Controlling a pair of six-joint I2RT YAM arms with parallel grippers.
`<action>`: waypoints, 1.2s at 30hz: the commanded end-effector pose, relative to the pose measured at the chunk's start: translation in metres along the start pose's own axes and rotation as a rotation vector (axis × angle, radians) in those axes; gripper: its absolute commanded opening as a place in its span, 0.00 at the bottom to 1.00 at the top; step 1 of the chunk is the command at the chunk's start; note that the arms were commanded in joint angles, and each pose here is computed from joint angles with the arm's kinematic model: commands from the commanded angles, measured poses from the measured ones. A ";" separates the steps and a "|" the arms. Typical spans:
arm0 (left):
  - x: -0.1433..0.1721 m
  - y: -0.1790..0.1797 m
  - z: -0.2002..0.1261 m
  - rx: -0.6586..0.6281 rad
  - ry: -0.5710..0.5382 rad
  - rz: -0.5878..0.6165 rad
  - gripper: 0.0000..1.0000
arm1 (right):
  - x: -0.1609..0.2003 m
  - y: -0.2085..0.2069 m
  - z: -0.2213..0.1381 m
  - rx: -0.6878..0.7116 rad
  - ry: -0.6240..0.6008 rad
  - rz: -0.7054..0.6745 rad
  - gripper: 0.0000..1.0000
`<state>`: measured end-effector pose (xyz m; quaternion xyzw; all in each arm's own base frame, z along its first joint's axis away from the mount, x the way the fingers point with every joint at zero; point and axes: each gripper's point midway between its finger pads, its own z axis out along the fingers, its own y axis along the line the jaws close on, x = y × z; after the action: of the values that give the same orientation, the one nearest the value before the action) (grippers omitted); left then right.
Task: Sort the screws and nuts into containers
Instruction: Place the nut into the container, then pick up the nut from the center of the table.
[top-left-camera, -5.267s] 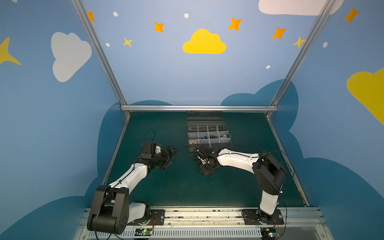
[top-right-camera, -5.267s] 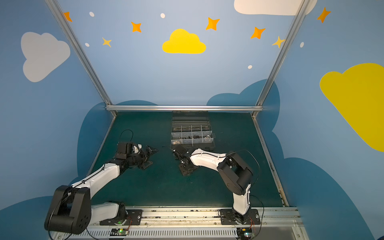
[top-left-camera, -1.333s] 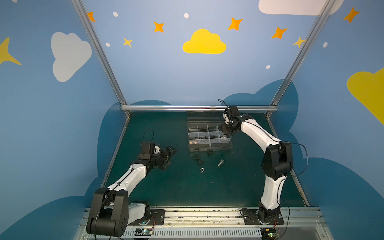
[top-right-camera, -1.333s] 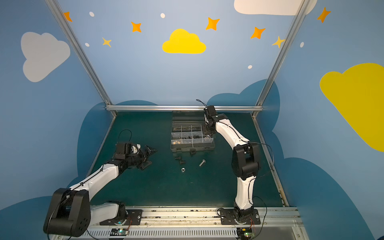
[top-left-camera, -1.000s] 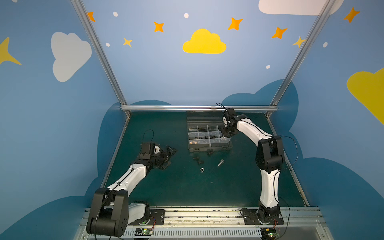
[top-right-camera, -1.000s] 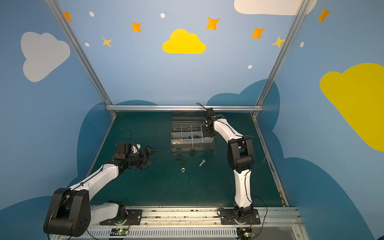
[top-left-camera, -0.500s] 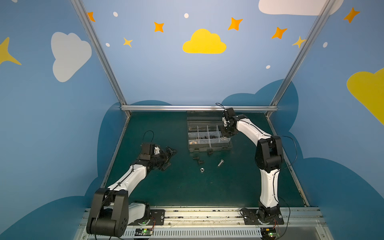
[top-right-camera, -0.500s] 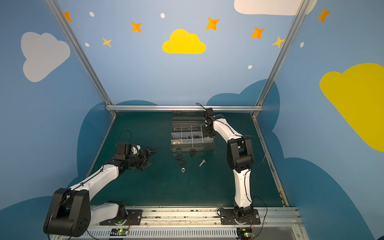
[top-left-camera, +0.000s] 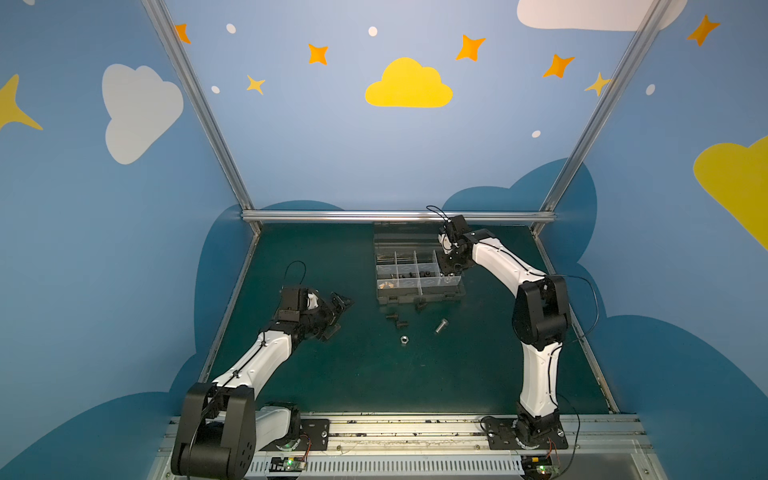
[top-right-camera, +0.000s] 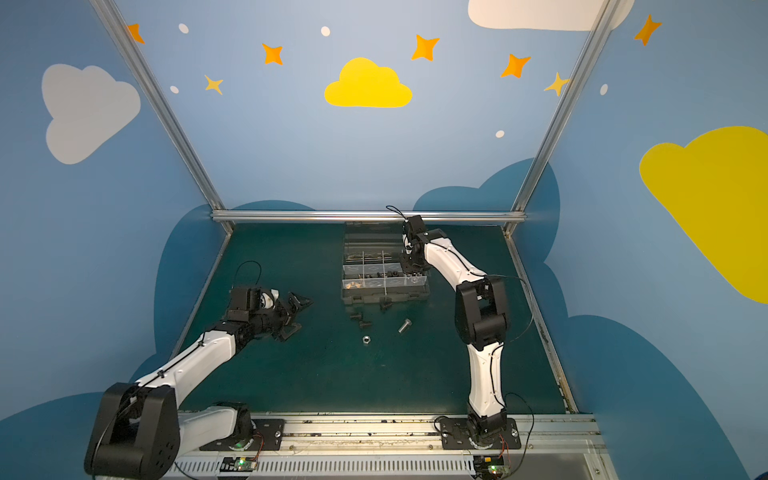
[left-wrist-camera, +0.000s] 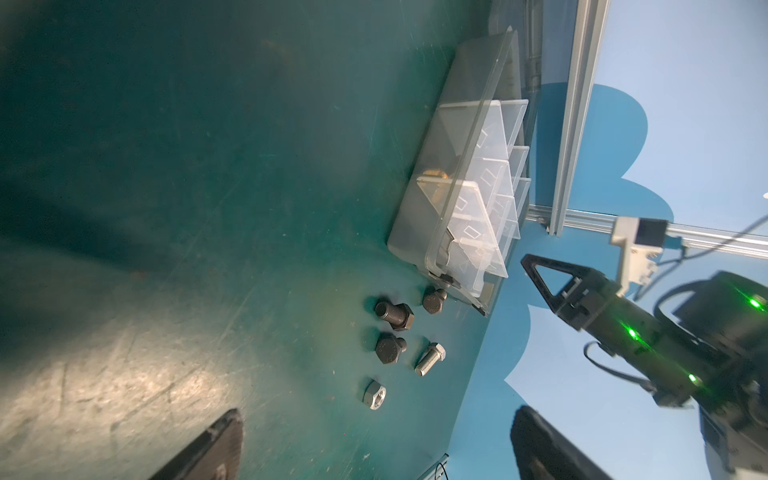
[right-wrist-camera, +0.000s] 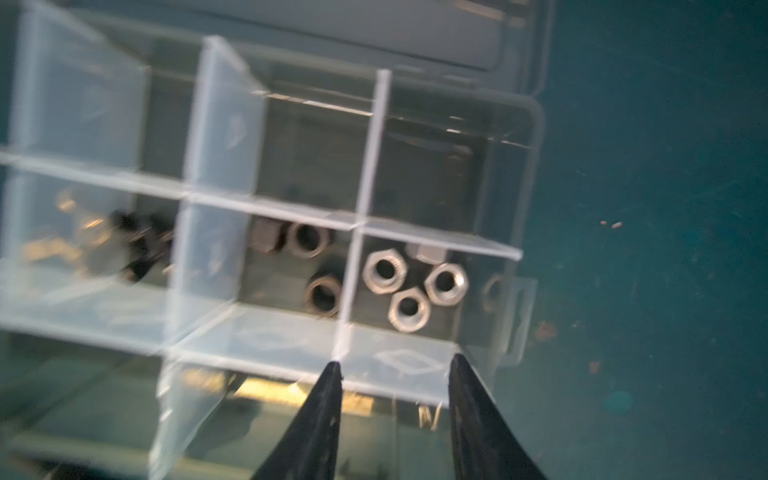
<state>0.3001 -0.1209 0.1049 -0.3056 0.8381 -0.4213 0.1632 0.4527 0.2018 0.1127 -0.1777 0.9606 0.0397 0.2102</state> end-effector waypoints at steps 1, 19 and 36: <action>0.000 0.005 -0.001 -0.013 -0.005 -0.010 1.00 | -0.005 0.031 -0.043 -0.082 -0.077 -0.088 0.42; 0.000 0.008 -0.003 -0.015 -0.005 -0.013 1.00 | 0.106 0.131 -0.067 -0.288 0.065 -0.188 0.49; -0.001 0.011 -0.004 -0.021 -0.005 -0.017 1.00 | 0.170 0.181 -0.023 -0.205 0.262 -0.158 0.54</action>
<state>0.2991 -0.1142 0.1006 -0.3172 0.8367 -0.4163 0.1611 0.2313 0.3099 0.0633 -0.3019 0.9436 0.1192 0.0649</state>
